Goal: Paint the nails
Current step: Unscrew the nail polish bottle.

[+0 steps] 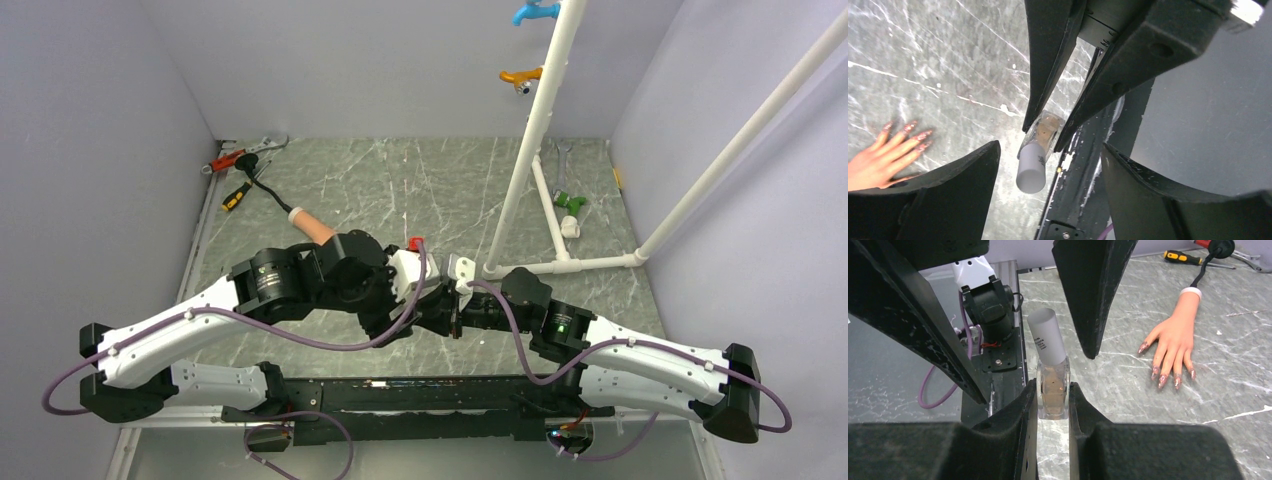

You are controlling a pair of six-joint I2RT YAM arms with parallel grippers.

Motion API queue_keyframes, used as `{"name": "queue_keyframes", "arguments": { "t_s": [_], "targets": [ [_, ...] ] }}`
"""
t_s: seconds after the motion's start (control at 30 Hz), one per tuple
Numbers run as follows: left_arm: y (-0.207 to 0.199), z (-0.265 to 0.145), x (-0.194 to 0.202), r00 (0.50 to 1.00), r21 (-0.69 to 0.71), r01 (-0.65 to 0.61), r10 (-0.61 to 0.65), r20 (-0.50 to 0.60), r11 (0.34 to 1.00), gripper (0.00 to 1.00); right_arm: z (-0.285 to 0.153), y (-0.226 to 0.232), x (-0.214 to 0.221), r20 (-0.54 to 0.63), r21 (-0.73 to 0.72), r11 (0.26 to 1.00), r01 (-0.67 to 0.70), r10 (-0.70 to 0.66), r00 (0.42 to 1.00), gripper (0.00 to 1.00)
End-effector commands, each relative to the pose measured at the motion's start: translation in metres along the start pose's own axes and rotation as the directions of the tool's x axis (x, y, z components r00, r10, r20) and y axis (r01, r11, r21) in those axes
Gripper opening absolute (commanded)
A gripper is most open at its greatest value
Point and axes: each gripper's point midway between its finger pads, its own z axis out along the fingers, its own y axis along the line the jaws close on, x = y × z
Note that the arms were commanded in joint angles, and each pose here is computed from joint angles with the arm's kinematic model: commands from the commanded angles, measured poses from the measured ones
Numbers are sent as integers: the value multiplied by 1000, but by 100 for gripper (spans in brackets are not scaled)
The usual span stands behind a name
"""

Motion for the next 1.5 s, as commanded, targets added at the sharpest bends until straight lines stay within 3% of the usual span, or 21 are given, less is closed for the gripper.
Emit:
{"name": "queue_keyframes", "arguments": {
  "t_s": [0.0,0.07,0.3,0.57,1.0,1.47],
  "targets": [
    [8,-25,-16,995,-52,-58,62,74,997,90,3,-2,-31,95,6,999,44,-44,994,0],
    [12,-29,-16,995,-80,-62,69,77,995,99,3,-2,-30,93,7,999,43,-44,995,0],
    [12,-44,-22,983,-80,-140,149,108,987,99,5,-3,-29,89,8,999,42,-43,995,0],
    [2,-48,-23,961,-15,-244,244,128,970,91,4,-2,-28,87,3,999,42,-42,995,0],
    [-11,-44,-15,914,48,-369,353,200,928,90,8,12,-23,52,-86,996,37,-33,998,0],
    [3,-13,-9,915,8,-384,380,133,923,78,7,13,-21,51,-91,995,38,-34,998,0]
  ]
}}
